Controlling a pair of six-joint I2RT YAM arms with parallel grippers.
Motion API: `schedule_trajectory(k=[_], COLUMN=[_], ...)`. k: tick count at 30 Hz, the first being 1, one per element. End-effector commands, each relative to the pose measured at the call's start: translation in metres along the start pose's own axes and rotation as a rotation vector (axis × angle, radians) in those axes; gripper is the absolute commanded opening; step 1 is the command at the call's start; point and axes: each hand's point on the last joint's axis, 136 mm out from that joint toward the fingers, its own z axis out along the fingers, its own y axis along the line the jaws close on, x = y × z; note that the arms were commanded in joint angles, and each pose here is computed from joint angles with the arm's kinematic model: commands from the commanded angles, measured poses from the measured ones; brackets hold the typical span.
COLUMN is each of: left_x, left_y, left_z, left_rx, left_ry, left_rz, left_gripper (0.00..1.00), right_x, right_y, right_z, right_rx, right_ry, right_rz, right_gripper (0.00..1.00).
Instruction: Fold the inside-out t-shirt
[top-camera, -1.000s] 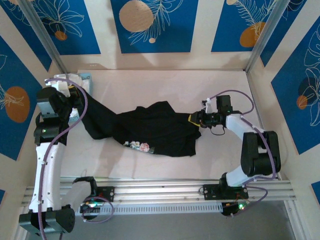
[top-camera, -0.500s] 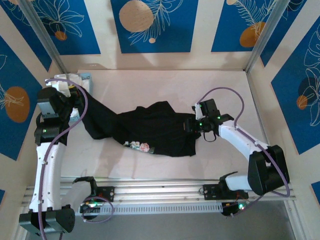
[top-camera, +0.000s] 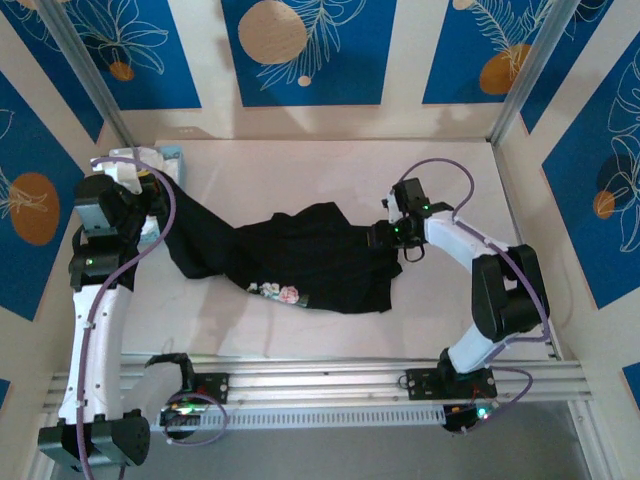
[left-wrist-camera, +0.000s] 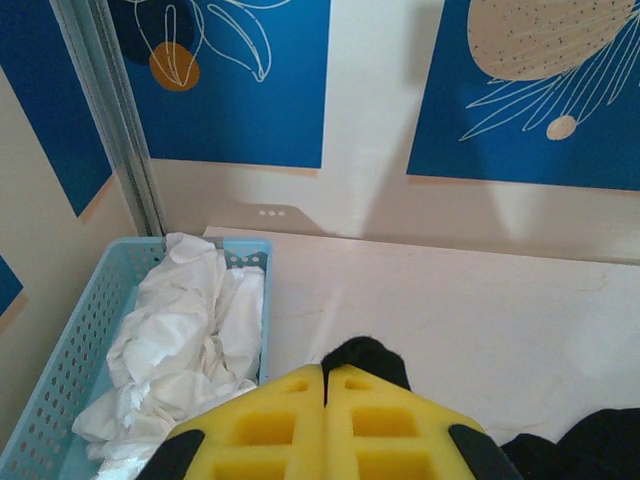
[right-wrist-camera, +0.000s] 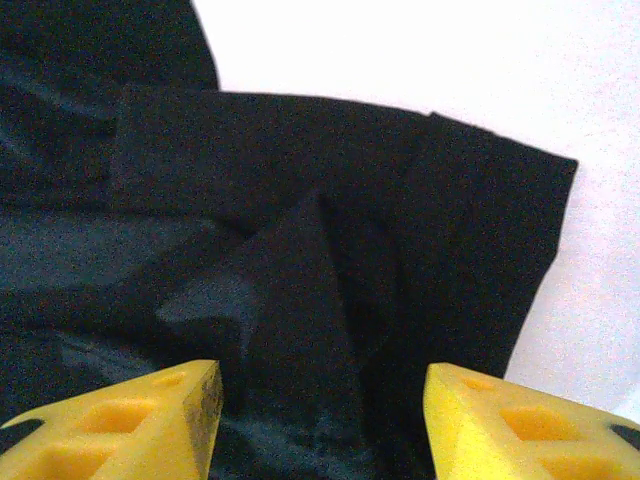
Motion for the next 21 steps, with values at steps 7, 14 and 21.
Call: schedule_trajectory(k=[7, 14, 21], left_x=[-0.0072, -0.0073, -0.0077], left_y=[0.0004, 0.0006, 0.0003], left_z=[0.0, 0.0, -0.0008], left_rx=[0.008, 0.007, 0.009], left_ry=[-0.039, -0.039, -0.041], left_rz=[-0.007, -0.006, -0.006], left_gripper=[0.0, 0.0, 0.0], right_x=[-0.0048, -0.0055, -0.0037], right_y=[0.0153, 0.0154, 0.013], right_z=[0.001, 0.0044, 0.0037], right_rx=[-0.196, -0.241, -0.235], right_ry=[0.036, 0.042, 0.044], right_rz=[0.051, 0.081, 0.085], right_gripper=[0.47, 0.41, 0.3])
